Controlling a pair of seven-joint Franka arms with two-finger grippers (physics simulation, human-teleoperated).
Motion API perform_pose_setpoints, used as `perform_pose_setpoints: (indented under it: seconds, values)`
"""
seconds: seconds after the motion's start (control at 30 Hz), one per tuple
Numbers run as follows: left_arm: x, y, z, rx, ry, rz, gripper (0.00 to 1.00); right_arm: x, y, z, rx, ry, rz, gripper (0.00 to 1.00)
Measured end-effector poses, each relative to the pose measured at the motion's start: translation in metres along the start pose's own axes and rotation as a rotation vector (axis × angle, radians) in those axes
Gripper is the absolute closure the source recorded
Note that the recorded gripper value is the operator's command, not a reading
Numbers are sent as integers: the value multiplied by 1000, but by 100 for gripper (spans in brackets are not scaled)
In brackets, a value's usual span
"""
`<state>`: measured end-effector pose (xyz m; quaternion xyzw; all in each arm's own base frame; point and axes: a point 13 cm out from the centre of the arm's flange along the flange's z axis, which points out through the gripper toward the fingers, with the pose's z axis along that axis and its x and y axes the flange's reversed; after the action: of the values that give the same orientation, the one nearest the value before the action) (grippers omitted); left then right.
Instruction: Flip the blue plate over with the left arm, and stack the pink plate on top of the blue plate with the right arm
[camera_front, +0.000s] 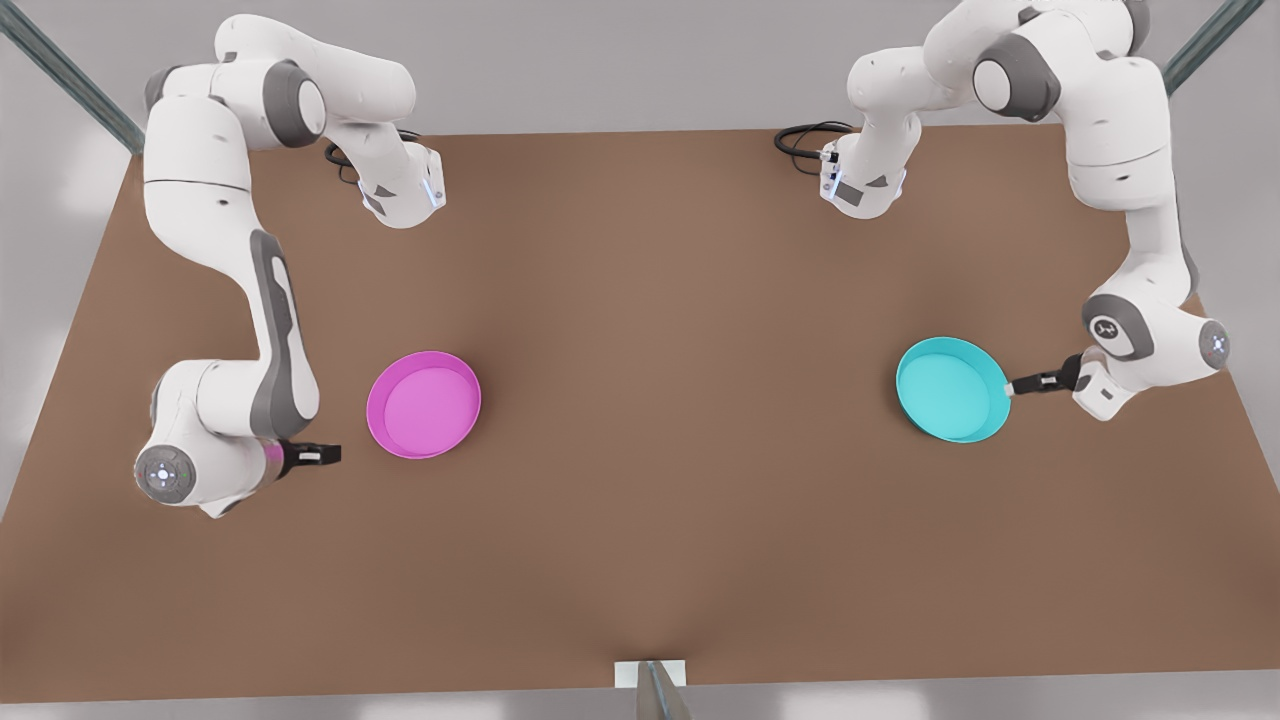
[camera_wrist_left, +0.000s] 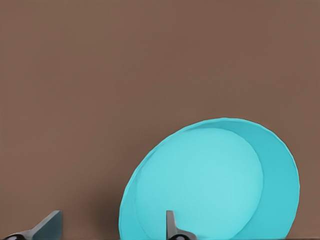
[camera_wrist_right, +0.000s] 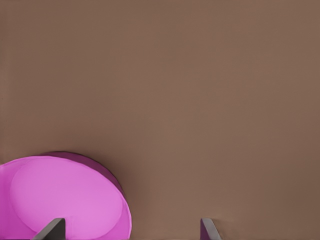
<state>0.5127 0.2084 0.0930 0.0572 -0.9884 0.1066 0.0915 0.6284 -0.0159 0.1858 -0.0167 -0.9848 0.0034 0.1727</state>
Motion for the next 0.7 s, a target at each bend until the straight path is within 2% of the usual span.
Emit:
perform_pose_setpoints:
  seconds: [0.07, 0.17, 0.27, 0.4, 0.43, 0.5, 0.53, 0.63, 0.67, 0.7]
  values:
    - [6, 4, 17, -2, 12, 51, 0, 8, 17, 25, -18, 20, -23, 0]
    - [7, 8, 32, -9, 21, 125, 0, 3, 18, 29, -36, -15, -21, 0]
    - [3, 1, 39, -14, 21, 195, 0, 5, 17, -67, -49, -203, -17, 0]
    - [1, -1, 45, -13, 19, 245, 0, 3, 13, -98, -57, -287, -18, 0]
    - [1, -2, 47, -7, 17, 250, 5, 3, 13, -99, -57, -294, -19, 0]
    - [-1, -4, 49, 1, 11, 262, 6, 1, 12, -99, -58, -302, -23, 0]
    - [-2, -6, 50, 4, 9, 270, 10, 1, 13, -100, -58, -305, -26, 0]
    - [-4, -11, 51, 11, 3, 289, 38, -1, 13, -100, -58, -310, -33, 0]
    - [-5, -13, 52, 14, 3, 296, 43, -1, 14, -99, -57, -310, -35, 0]
    - [-5, -16, 53, 16, 3, 303, 43, -2, 14, -98, -57, -311, -37, 0]
